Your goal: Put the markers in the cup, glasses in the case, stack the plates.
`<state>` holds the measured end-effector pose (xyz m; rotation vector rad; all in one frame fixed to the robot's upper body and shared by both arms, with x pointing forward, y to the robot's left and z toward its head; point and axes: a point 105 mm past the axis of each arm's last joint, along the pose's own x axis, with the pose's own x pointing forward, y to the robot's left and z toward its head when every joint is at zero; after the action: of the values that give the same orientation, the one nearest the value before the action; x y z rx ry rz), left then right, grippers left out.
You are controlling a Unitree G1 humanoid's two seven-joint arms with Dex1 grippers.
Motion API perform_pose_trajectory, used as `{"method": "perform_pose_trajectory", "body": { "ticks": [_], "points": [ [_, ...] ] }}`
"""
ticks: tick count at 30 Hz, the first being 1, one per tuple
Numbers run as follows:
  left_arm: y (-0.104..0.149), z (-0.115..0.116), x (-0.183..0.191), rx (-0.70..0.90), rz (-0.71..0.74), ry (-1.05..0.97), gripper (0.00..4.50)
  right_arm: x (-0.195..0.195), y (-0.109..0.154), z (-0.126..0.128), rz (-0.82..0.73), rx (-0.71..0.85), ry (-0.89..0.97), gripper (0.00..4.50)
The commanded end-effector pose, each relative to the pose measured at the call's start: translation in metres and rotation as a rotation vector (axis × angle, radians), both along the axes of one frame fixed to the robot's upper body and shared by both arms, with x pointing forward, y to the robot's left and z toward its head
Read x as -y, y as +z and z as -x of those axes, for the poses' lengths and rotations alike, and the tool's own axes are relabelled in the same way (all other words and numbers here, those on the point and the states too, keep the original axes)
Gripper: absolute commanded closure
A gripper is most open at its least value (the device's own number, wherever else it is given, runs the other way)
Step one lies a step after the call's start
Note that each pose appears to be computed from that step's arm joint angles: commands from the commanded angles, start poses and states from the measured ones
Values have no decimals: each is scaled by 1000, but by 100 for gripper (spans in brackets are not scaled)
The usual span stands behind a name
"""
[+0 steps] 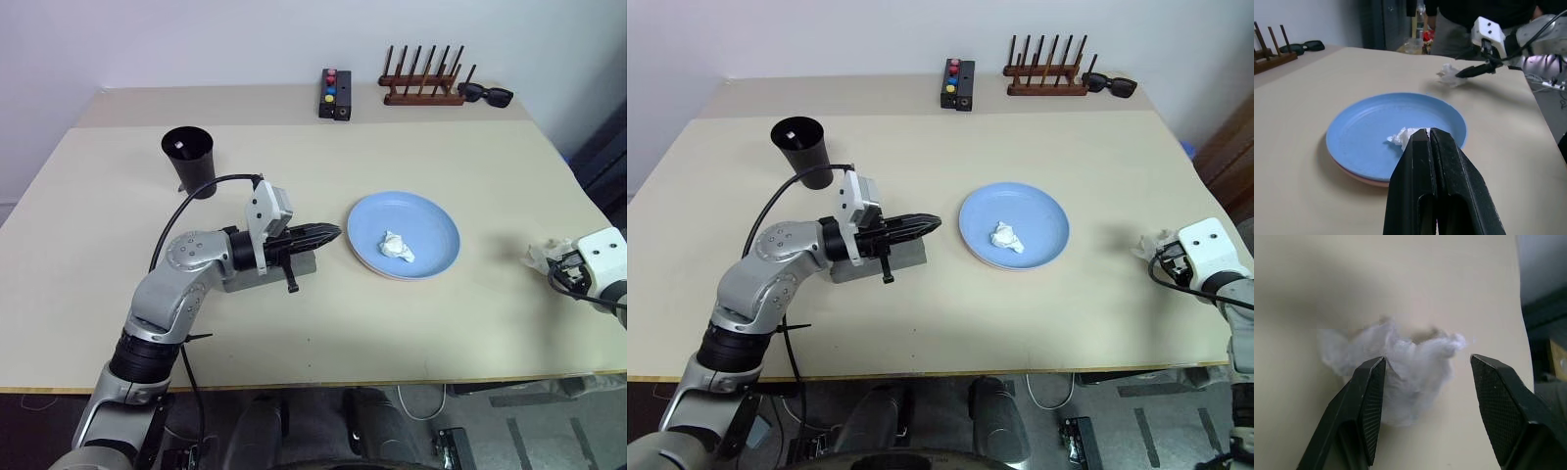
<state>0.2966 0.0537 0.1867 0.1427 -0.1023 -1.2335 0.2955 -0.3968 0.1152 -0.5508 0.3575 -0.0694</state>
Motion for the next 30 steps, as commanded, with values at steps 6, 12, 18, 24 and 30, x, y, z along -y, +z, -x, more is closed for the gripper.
{"method": "perform_pose_trajectory", "body": {
  "ticks": [6,12,18,24,30],
  "points": [
    [10,5,1,39,16,-13,450,4,4,-4,-284,87,-68,409],
    [9,5,1,40,14,-14,450,-3,9,-4,-321,111,-62,449],
    [10,4,1,47,11,-13,450,-19,31,-4,-292,178,23,449],
    [9,0,-7,51,4,16,450,-100,72,-3,-310,222,384,449],
    [11,-10,-18,65,-1,61,450,-180,66,-14,-331,144,601,449]
  ]
}}
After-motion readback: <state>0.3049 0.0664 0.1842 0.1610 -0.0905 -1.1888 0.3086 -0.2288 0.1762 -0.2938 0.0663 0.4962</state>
